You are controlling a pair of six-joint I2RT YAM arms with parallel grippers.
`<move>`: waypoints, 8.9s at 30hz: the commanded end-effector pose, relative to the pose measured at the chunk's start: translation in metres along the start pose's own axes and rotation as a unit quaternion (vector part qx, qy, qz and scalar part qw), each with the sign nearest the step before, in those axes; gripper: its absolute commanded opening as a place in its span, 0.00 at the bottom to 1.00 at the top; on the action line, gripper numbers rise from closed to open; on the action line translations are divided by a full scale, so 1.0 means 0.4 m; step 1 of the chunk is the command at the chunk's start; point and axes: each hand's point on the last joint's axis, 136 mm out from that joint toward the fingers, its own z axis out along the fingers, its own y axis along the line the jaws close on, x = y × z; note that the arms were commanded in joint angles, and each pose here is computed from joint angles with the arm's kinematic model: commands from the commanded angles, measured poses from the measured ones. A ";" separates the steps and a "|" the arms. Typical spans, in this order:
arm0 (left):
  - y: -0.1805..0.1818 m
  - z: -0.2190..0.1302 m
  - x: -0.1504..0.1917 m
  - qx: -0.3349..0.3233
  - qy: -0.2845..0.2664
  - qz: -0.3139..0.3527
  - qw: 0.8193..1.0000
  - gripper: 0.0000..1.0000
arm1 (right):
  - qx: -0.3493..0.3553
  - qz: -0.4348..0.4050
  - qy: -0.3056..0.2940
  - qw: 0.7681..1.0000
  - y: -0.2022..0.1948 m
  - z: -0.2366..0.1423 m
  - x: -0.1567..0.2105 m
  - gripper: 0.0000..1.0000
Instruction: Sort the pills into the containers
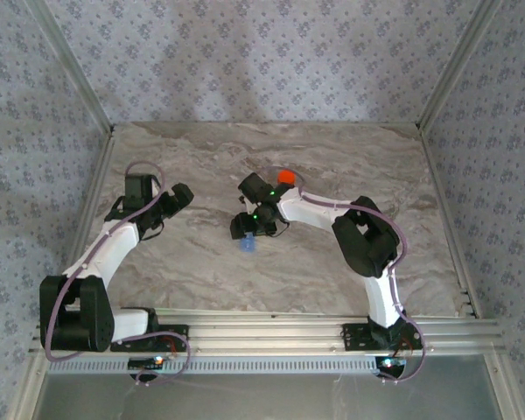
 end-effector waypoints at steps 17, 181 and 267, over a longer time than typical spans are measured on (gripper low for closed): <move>-0.029 -0.021 -0.053 -0.003 -0.022 0.027 0.999 1.00 | -0.031 -0.007 0.021 0.999 0.032 -0.018 0.040 0.77; -0.124 -0.010 -0.023 0.159 0.035 -0.059 0.985 0.86 | 0.020 -0.166 -0.002 0.986 0.089 -0.024 0.042 0.32; -0.394 0.023 0.097 0.283 0.147 -0.076 0.945 0.85 | -0.057 -0.050 -0.072 0.995 0.069 -0.104 -0.125 0.33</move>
